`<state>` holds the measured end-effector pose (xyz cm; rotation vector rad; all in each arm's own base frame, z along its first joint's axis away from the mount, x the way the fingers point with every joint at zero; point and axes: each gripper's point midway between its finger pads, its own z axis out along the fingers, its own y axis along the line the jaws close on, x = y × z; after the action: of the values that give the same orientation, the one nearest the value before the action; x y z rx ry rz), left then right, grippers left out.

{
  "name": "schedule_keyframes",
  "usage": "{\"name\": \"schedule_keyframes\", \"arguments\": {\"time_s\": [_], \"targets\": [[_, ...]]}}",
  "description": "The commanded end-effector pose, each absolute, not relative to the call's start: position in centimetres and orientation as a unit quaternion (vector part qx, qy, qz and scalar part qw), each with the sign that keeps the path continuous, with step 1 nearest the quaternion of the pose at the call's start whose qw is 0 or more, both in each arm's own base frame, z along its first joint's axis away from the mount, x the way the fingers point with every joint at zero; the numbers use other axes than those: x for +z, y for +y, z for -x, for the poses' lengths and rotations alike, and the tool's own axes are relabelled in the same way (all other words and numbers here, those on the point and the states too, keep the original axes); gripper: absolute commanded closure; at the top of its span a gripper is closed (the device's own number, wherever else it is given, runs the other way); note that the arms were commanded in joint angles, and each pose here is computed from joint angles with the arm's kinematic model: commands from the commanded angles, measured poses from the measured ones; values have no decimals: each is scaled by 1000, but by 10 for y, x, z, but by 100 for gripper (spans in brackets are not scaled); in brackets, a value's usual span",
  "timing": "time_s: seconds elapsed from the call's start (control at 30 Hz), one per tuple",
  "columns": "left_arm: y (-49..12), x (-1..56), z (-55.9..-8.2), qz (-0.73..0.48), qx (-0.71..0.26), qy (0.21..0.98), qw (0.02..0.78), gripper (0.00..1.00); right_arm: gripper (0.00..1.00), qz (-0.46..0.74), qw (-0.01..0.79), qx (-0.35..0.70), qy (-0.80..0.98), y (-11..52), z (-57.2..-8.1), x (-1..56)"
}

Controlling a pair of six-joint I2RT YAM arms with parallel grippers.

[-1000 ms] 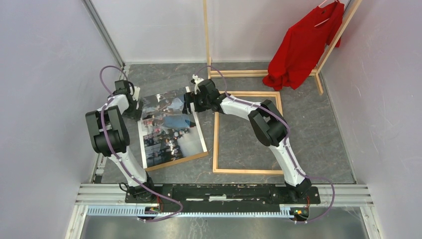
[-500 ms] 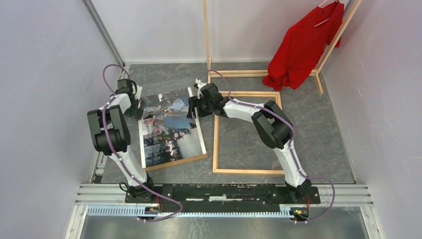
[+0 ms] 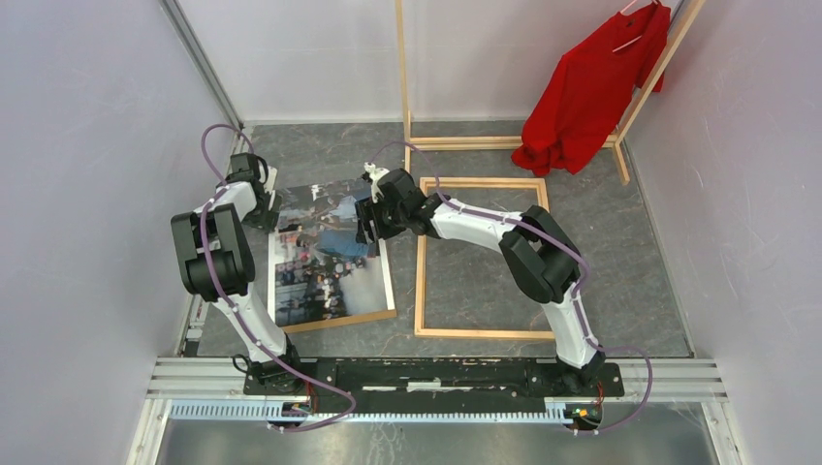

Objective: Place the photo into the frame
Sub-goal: Pick up the photo frame item at the center of the board.

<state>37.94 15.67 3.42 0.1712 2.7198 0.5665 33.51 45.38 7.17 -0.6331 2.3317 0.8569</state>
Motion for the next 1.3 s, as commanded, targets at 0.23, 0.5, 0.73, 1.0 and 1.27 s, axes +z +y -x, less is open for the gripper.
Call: {"name": "schedule_keyframes", "arguments": {"time_s": [0.23,0.5,0.73,1.0,1.27], "targets": [[143,38,-382,-74,187,960,193,10,29,237,302,423,821,478,-312,125],[143,39,-379,-78,188,960,192,10,29,143,253,549,784,478,-297,144],[143,42,-378,-83,189,959,193,10,30,84,212,601,766,475,-288,139],[142,40,-375,-87,186,961,187,10,29,31,196,632,749,471,-286,139],[141,47,-376,-92,183,960,190,9,48,33,190,600,776,472,-290,120]]}}
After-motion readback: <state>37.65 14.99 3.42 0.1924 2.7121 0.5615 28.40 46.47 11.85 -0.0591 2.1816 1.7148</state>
